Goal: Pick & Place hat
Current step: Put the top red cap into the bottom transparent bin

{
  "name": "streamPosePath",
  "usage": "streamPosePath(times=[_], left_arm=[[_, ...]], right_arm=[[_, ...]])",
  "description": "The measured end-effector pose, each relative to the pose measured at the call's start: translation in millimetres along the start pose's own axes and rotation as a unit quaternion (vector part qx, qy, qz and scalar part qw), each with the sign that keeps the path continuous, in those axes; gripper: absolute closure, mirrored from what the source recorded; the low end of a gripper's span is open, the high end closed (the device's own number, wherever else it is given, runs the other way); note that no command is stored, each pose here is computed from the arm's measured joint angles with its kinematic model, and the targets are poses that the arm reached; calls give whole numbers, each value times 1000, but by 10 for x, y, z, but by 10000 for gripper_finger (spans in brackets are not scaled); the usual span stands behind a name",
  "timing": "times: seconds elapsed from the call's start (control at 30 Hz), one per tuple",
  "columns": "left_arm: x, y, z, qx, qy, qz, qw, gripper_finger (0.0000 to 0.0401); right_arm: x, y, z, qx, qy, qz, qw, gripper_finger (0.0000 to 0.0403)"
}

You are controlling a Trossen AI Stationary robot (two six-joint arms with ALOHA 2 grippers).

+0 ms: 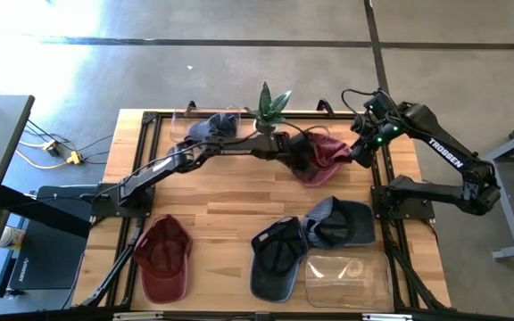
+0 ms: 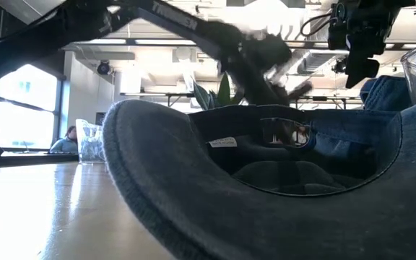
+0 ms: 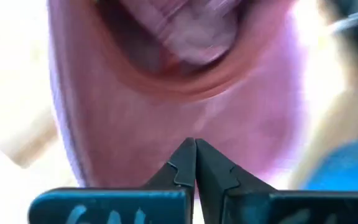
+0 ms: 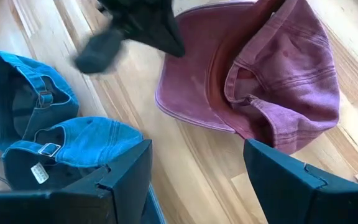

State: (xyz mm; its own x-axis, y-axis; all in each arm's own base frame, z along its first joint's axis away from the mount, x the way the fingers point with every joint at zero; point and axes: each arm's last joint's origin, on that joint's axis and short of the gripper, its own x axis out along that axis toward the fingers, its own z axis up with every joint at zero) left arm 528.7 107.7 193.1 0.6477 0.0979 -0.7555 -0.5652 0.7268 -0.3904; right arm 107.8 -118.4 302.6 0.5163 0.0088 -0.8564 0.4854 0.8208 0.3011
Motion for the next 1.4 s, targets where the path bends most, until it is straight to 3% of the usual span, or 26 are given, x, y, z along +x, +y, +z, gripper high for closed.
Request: streamPosePath(times=[0.17, 0.27, 0.37, 0.47, 0.6, 0.8, 0.93, 1.03, 1.2, 1.4], left_arm=[[-500, -134, 144, 74, -11, -8, 997, 400], [-571, -121, 144, 110, 0, 0, 994, 401], [-571, 9, 136, 81, 33, 19, 996, 398], [-535, 156, 215, 43, 62, -32, 997, 388], [-382, 372, 225, 5, 115, -80, 990, 337], [-321, 548, 287, -13, 118, -84, 989, 209], [-197, 523, 235, -5, 108, -68, 992, 165], [-173, 446, 208, 7, 92, -55, 994, 169], [-44, 431, 119, 18, 83, -14, 996, 210], [59, 356, 117, 31, 59, -39, 997, 279]], right_arm=[[-5, -3, -4, 2, 1, -10, 1000, 155], [-22, -1, -6, 7, -6, -20, 1000, 155], [-28, -6, 17, 14, -20, -23, 999, 155], [-29, -11, 45, 28, -34, -23, 999, 155], [-31, -14, 67, 43, -46, -23, 998, 155], [-31, -15, 73, 57, -49, -22, 997, 155], [-31, -15, 73, 66, -49, -22, 996, 155], [-31, -15, 73, 71, -49, -22, 996, 155], [-31, -15, 73, 71, -49, -22, 996, 155], [-31, -15, 73, 78, -49, -21, 996, 155]])
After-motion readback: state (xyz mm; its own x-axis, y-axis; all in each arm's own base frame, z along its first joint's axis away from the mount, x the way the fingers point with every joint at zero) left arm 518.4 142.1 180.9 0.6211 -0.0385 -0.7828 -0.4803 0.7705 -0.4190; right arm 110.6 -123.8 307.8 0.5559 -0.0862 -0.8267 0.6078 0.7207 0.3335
